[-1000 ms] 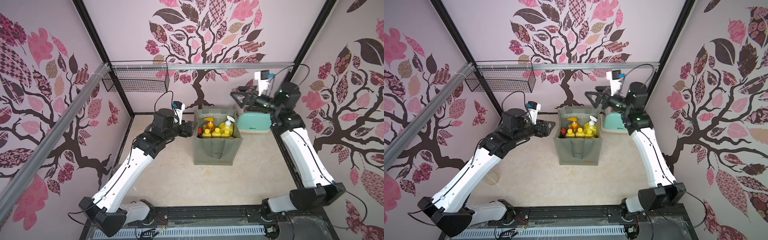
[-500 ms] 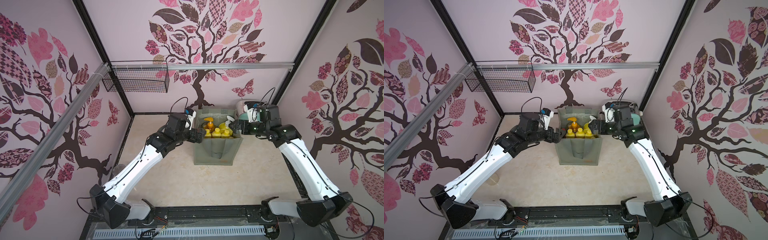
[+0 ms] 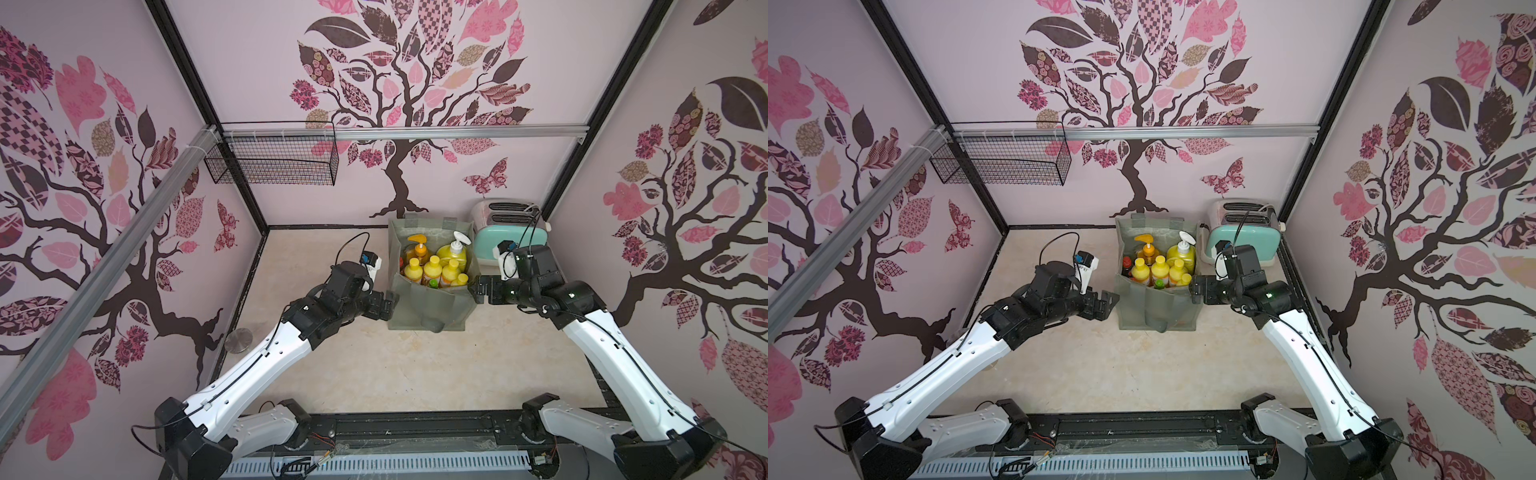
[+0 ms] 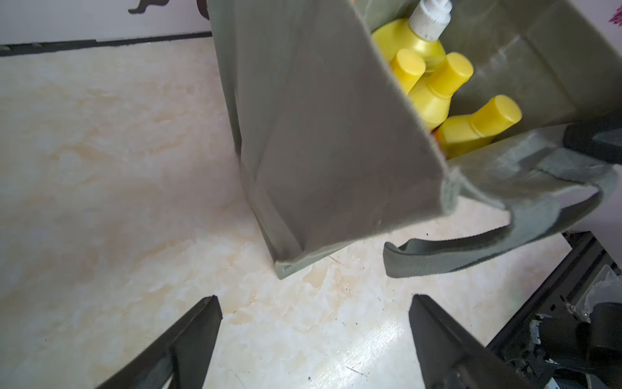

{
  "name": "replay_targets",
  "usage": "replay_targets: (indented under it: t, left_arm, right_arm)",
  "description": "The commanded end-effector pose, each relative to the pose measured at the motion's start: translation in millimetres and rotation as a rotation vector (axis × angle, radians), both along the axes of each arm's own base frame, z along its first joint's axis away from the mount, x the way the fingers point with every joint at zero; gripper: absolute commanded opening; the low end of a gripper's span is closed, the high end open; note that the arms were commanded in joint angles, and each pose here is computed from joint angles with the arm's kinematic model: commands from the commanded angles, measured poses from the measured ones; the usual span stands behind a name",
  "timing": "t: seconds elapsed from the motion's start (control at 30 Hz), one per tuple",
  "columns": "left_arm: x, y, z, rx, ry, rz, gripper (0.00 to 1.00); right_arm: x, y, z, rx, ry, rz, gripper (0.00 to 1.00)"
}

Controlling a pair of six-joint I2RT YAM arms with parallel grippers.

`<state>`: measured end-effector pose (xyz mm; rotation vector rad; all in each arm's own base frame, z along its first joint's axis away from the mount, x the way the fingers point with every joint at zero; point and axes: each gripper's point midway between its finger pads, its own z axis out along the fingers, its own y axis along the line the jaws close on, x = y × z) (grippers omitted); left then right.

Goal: Pack dish soap into the shopping bag
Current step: Adjust the shopping bag at the center of the board.

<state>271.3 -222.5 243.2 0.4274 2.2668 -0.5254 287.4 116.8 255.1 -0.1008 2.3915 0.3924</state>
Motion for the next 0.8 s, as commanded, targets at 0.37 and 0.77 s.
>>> replay_targets:
  t: [0.37, 0.77]
  left_arm:
    - [64, -33, 124, -0.107, -0.188, 0.027, 0.94]
    - [40, -8, 58, 0.007, -0.147, 0.034, 0.70]
  right_arm:
    - [32, 14, 84, 0.017, -0.178, 0.021, 1.00]
    - [66, 15, 74, -0.025, -0.176, 0.022, 0.93]
